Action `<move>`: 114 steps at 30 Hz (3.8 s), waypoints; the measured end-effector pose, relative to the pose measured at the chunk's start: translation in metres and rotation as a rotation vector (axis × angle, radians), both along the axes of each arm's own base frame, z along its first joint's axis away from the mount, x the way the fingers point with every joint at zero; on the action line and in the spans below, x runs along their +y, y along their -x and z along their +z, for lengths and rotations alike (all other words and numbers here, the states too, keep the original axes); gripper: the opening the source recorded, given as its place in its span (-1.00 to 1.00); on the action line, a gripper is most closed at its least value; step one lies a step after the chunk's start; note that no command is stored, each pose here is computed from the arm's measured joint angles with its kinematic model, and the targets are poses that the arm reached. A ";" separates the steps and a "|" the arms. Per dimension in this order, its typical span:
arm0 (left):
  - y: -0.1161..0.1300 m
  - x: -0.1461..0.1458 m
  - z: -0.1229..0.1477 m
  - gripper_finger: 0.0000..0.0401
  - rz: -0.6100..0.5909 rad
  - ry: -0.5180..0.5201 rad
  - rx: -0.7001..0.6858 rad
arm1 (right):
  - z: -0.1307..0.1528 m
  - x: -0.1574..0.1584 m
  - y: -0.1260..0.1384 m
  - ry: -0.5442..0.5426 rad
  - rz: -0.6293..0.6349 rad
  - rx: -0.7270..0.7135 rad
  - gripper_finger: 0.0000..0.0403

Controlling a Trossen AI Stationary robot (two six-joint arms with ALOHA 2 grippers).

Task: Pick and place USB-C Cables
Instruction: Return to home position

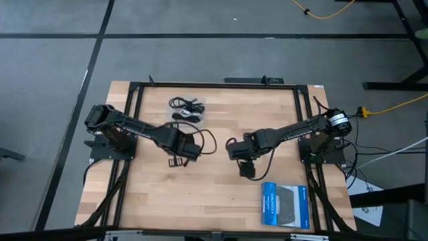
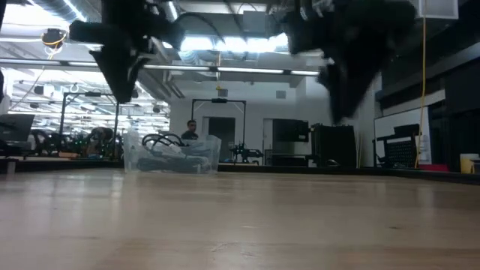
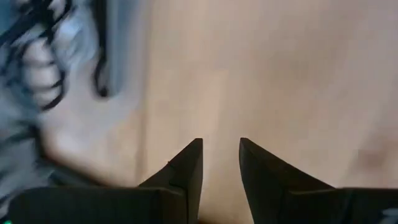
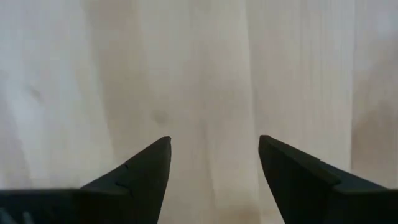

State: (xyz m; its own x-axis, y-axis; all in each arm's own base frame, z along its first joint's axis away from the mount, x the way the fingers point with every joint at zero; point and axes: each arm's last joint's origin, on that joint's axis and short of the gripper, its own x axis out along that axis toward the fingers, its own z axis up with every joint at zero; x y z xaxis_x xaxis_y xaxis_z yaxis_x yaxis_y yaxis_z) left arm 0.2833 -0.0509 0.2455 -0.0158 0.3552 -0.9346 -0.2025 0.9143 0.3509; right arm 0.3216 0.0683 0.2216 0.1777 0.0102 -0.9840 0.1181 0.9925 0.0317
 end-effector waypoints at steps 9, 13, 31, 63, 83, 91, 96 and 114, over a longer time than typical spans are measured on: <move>-0.024 0.012 0.018 -0.52 -0.148 0.266 -0.290 | 0.076 0.004 -0.025 -0.012 0.120 -0.230 0.23; -0.008 0.038 0.044 -0.52 -0.119 0.313 -0.369 | 0.114 0.002 -0.020 0.006 0.166 -0.253 0.23; 0.170 0.047 0.164 -0.52 -0.325 0.320 -1.044 | 0.195 -0.028 0.137 -0.001 -0.069 -0.747 0.23; 0.191 0.046 -0.029 -0.52 -0.378 0.309 -1.616 | -0.003 -0.026 0.213 -0.182 0.211 -1.326 0.23; 0.181 0.045 -0.064 -0.52 -0.402 0.310 -1.699 | -0.050 -0.037 0.214 -0.073 0.208 -1.329 0.23; 0.181 0.045 -0.064 -0.52 -0.398 0.315 -1.704 | -0.060 -0.041 0.219 -0.031 0.225 -1.335 0.23; 0.181 0.045 -0.064 -0.52 -0.398 0.316 -1.705 | -0.058 -0.045 0.222 0.048 0.251 -1.368 0.23; 0.181 0.045 -0.068 -0.52 -0.374 0.339 -1.660 | -0.051 -0.058 0.225 0.152 0.154 -1.440 0.23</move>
State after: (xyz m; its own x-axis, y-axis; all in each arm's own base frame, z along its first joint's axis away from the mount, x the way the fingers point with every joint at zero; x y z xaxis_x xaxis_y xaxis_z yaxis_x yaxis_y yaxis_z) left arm 0.1025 -0.0055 0.1770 0.9911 -0.0840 0.1033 0.1031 0.9751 -0.1963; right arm 0.0965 0.0103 0.1703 0.9982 0.0338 0.0487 -0.0300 0.9967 -0.0760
